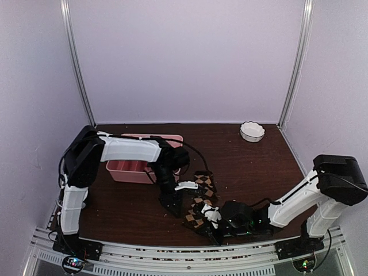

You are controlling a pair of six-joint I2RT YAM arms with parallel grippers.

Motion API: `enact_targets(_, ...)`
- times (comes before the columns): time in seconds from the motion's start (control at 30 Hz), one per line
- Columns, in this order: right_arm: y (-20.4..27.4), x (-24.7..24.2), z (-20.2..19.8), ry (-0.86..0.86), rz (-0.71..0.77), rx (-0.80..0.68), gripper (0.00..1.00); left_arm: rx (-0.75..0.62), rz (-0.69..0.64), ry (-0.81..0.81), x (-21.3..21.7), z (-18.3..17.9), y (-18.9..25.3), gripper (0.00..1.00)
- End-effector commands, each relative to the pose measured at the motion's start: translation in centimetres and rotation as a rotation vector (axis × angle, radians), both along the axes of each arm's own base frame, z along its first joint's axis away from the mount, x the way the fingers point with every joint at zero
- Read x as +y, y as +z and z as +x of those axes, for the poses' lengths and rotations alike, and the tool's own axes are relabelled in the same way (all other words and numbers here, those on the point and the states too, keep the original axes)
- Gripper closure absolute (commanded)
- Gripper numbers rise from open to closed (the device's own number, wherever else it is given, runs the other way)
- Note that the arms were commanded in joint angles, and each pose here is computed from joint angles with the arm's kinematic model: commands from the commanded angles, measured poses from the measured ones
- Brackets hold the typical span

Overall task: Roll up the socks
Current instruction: Roll the sock at the center of the board.

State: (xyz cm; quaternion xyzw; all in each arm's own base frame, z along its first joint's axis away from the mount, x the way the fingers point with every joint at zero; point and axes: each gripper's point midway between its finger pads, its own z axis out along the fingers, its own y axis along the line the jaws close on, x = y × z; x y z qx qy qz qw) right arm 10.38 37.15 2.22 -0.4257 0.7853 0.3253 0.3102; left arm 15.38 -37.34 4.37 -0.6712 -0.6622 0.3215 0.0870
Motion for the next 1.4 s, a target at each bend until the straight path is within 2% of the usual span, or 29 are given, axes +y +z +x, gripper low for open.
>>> enact_targets(0.0,-1.8,-1.7,-1.9,-0.068,0.081,0.389,1.00,-0.279,-0.192,-0.019,-0.1,2.6,2.6,0.60)
enact_targets(0.1,-2.3,-1.9,-1.5,-0.125,0.111,0.528,1.00,-0.348,-0.279,-0.060,0.0,2.1,3.3,0.60)
enact_targets(0.27,-4.4,-3.0,-0.7,-0.236,0.089,0.703,1.00,-0.379,-0.363,-0.203,-0.3,-1.2,2.6,0.60)
enact_targets(0.33,-4.6,-3.8,0.1,-0.294,0.124,0.749,1.00,-0.403,-0.383,-0.276,-0.5,-2.6,2.0,0.58)
enact_targets(0.43,-5.6,-5.0,0.3,-0.347,0.103,0.795,1.00,-0.444,-0.357,-0.327,-1.3,-3.4,0.8,0.61)
enact_targets(0.63,-6.4,-5.1,0.2,-0.353,0.044,0.815,1.00,-0.477,-0.391,-0.310,-3.7,-3.0,0.4,0.69)
enact_targets(0.87,-7.4,-6.0,-0.1,-0.355,-0.034,0.795,1.00,-0.440,-0.339,-0.277,-4.3,-2.6,-1.0,0.80)
enact_targets(1.2,-7.2,-5.6,0.3,-0.373,0.000,0.800,1.00,-0.377,-0.245,-0.271,-3.4,-3.0,-3.8,1.00)
enact_targets(1.27,-7.0,-5.5,0.5,-0.379,0.019,0.798,1.00,-0.352,-0.227,-0.267,-3.0,-3.3,-4.2,0.96)
enact_targets(1.33,-6.8,-5.5,0.6,-0.384,0.029,0.798,1.00,-0.321,-0.219,-0.272,-2.5,-3.7,-4.3,0.79)
enact_targets(1.37,-6.8,-5.4,0.6,-0.383,0.030,0.798,1.00,-0.311,-0.218,-0.277,-2.2,-4.0,-4.3,0.73)
